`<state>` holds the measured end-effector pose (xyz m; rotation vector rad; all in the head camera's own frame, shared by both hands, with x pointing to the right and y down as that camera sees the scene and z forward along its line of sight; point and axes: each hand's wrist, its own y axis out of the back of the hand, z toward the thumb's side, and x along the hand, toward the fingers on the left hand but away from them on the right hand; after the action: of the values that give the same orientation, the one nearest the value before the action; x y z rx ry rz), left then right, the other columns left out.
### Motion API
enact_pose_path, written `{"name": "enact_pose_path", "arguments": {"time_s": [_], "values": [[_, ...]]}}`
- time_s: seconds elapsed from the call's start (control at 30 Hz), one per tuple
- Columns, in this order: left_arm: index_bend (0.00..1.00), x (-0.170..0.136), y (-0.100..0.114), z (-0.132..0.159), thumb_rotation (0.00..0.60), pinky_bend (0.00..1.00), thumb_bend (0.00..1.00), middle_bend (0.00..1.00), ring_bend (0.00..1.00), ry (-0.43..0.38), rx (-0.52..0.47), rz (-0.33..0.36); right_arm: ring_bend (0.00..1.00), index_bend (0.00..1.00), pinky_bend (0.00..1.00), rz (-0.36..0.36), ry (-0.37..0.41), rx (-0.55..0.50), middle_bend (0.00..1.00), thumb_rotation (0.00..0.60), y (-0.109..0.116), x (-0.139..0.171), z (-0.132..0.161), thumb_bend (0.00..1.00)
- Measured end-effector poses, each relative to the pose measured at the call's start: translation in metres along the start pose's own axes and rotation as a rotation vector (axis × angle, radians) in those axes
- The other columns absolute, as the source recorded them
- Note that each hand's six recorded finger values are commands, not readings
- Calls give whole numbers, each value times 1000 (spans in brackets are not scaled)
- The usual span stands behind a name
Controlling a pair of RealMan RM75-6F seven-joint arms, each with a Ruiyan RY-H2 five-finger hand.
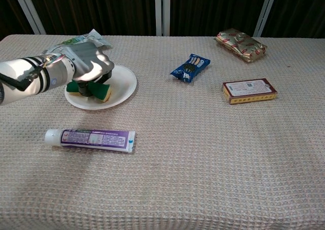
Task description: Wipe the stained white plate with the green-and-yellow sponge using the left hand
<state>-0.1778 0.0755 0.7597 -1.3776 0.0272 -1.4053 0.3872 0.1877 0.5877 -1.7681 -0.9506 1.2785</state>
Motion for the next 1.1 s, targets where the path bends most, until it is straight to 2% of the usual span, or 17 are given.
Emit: {"name": "enact_pose_path", "arguments": {"time_s": [0.27, 0.4, 0.47, 0.57, 0.67, 0.8, 1.03, 1.1], "values": [[632, -5, 23, -21, 600, 500, 311, 588, 495, 70, -112, 59, 3, 157, 81, -1, -2, 0, 215, 600, 0, 0, 0, 266], [632, 5, 17, -28, 600, 501, 311, 588, 495, 95, -79, 44, 3, 157, 81, -3, -11, 0, 215, 600, 1, 2, -2, 266], [632, 11, 10, -29, 600, 501, 311, 588, 495, 100, -33, 24, 3, 157, 81, -2, -12, -1, 216, 600, 1, 2, -2, 267], [632, 16, -4, -22, 600, 501, 311, 589, 495, 88, 47, -12, 3, 157, 81, 2, -11, -1, 216, 600, 0, 2, -2, 266], [632, 17, -12, -15, 600, 501, 312, 589, 495, 83, 62, -38, 3, 157, 81, 0, -8, -3, 216, 600, 0, 2, -1, 267], [633, 14, -10, -15, 600, 502, 311, 589, 495, 89, 80, -32, 3, 157, 81, -10, 0, 0, 216, 600, 3, 1, 1, 266], [633, 5, 10, -27, 600, 502, 311, 589, 495, 117, 50, 24, 3, 157, 81, -19, -5, -2, 216, 600, 5, 4, -1, 266], [633, 6, 8, -28, 600, 502, 312, 589, 495, 118, 57, 16, 3, 157, 81, -22, -9, -3, 216, 600, 6, 5, -2, 266]]}}
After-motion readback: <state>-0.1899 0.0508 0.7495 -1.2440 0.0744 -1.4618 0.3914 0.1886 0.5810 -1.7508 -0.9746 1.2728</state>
